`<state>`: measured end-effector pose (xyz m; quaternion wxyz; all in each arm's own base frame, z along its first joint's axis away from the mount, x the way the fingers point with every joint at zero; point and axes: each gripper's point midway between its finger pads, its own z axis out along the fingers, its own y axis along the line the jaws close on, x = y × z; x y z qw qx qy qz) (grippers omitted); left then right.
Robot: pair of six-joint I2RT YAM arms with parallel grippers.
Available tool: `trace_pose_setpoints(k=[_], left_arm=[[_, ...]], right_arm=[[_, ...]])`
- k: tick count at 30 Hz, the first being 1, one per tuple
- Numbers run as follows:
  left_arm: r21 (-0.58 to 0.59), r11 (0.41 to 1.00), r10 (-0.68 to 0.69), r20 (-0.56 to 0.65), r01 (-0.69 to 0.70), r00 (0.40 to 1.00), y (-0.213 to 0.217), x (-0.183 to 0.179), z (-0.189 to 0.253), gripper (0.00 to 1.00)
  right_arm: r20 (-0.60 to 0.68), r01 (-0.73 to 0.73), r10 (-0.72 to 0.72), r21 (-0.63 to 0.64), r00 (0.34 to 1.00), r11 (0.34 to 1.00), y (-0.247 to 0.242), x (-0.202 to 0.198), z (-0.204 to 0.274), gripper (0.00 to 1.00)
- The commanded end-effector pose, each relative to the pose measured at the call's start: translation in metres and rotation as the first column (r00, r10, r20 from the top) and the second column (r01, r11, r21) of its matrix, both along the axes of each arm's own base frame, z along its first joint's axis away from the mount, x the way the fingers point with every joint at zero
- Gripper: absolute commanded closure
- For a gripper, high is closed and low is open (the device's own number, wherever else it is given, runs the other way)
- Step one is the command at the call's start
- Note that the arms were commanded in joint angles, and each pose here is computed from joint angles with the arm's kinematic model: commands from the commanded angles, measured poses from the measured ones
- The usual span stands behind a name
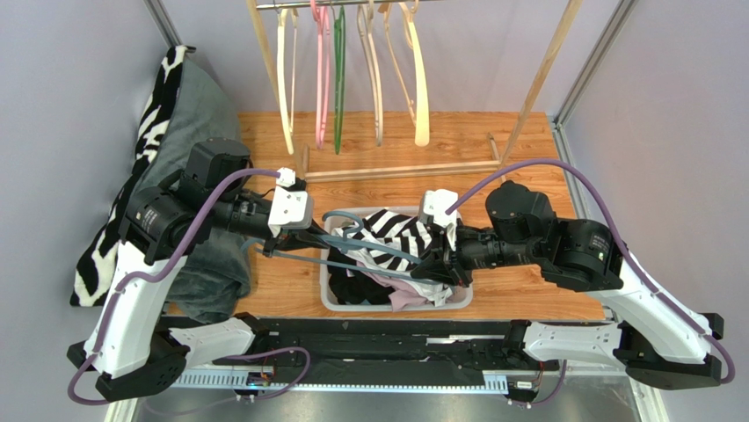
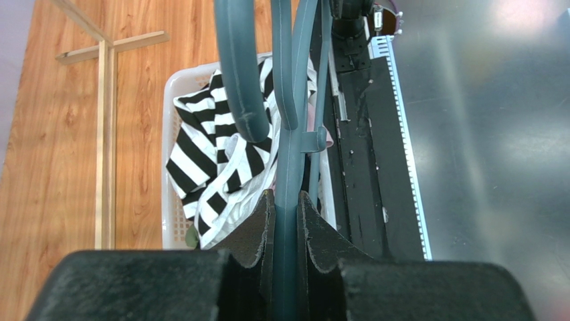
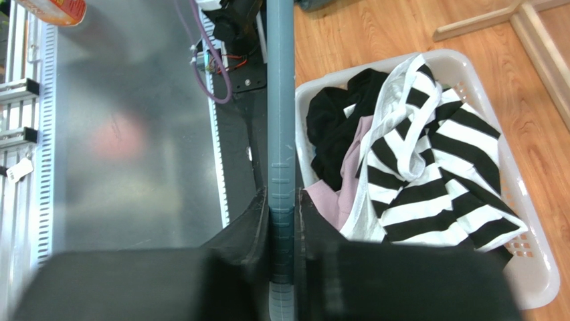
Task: Remove the tank top from the hanger
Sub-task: Place the hanger at the clothesline.
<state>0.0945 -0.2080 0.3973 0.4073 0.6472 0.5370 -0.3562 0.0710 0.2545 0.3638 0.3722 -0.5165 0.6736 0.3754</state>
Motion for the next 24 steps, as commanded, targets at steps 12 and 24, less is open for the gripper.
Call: trace_pose_setpoints(k=[12, 24], left_arm=[[0.044, 0.986, 0.165, -0.033, -0.163, 0.986, 0.03, -0.014, 0.019, 0.22], [-0.278, 0.75, 0.661, 0.292, -0.599, 0.692, 0.103, 0.035, 0.113, 0.23]], right_arm=[[-0.01, 0.097, -0.097, 0.062, 0.995, 0.993, -0.02, 0.0, 0.046, 1.0], [0.098, 0.227, -0.275, 0.341, 0.957, 0.912, -0.078, 0.002, 0.146, 1.0]])
